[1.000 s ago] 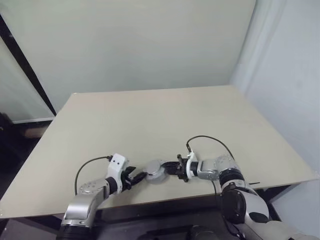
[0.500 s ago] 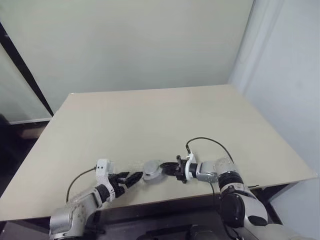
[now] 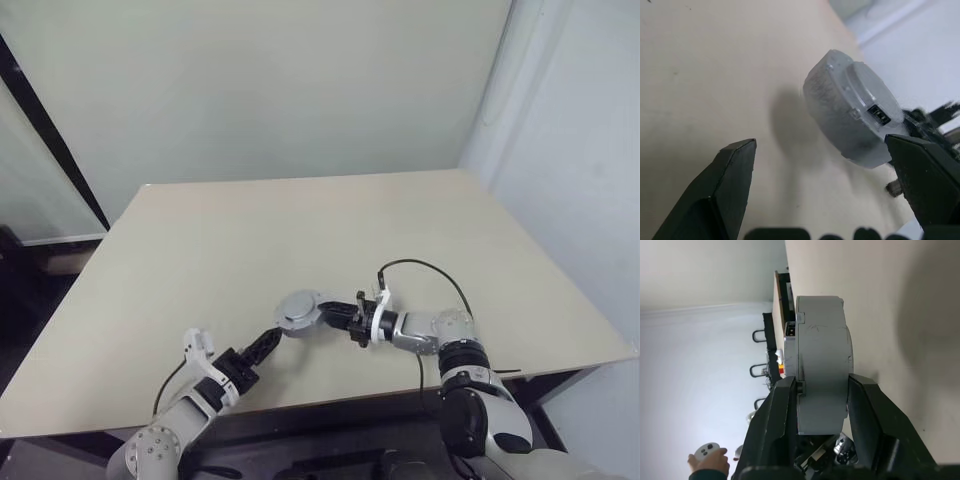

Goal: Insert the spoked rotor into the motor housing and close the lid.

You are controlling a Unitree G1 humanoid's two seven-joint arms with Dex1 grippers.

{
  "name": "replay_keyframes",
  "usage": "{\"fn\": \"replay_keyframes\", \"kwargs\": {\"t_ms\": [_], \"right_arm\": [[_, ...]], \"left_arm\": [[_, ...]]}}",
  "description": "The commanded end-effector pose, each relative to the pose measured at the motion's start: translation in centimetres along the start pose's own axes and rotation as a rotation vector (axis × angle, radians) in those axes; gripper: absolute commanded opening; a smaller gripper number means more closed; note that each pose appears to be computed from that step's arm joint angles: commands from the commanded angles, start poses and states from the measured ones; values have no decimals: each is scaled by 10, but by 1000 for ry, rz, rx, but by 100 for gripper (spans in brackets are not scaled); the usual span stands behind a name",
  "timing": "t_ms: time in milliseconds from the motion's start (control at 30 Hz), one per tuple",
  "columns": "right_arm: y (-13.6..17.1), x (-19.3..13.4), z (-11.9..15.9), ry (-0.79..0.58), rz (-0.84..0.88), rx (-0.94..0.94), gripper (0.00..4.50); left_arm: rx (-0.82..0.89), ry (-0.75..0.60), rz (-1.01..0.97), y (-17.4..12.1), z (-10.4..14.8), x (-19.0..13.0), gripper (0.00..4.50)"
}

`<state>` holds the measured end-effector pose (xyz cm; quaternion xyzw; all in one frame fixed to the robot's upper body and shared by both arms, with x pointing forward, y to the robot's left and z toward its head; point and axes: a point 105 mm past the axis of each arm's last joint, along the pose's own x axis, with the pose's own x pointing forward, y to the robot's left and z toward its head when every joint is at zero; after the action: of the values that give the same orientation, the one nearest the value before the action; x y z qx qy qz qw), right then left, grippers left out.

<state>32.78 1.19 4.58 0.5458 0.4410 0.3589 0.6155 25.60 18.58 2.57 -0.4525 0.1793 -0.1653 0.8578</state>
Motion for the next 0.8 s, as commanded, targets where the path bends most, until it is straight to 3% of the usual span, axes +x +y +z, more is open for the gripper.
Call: {"fn": "replay_keyframes", "kwargs": {"t_ms": [33, 267, 633, 733, 800], "right_arm": [[45, 18, -9, 41, 180, -42, 120], [53, 20, -16, 70, 211, -64, 120], [49, 19, -20, 93, 186, -71, 120], [48, 19, -20, 94, 184, -70, 120], [48, 19, -20, 95, 182, -70, 120]], "left_arm": [[-49, -106, -114, -27, 15, 7, 450], [-158, -122, -147, -33, 5, 22, 450], [-278, -206, -195, -39, 12, 34, 450], [-301, -212, -202, -41, 11, 34, 395], [-307, -206, -205, -42, 9, 34, 327]]}}
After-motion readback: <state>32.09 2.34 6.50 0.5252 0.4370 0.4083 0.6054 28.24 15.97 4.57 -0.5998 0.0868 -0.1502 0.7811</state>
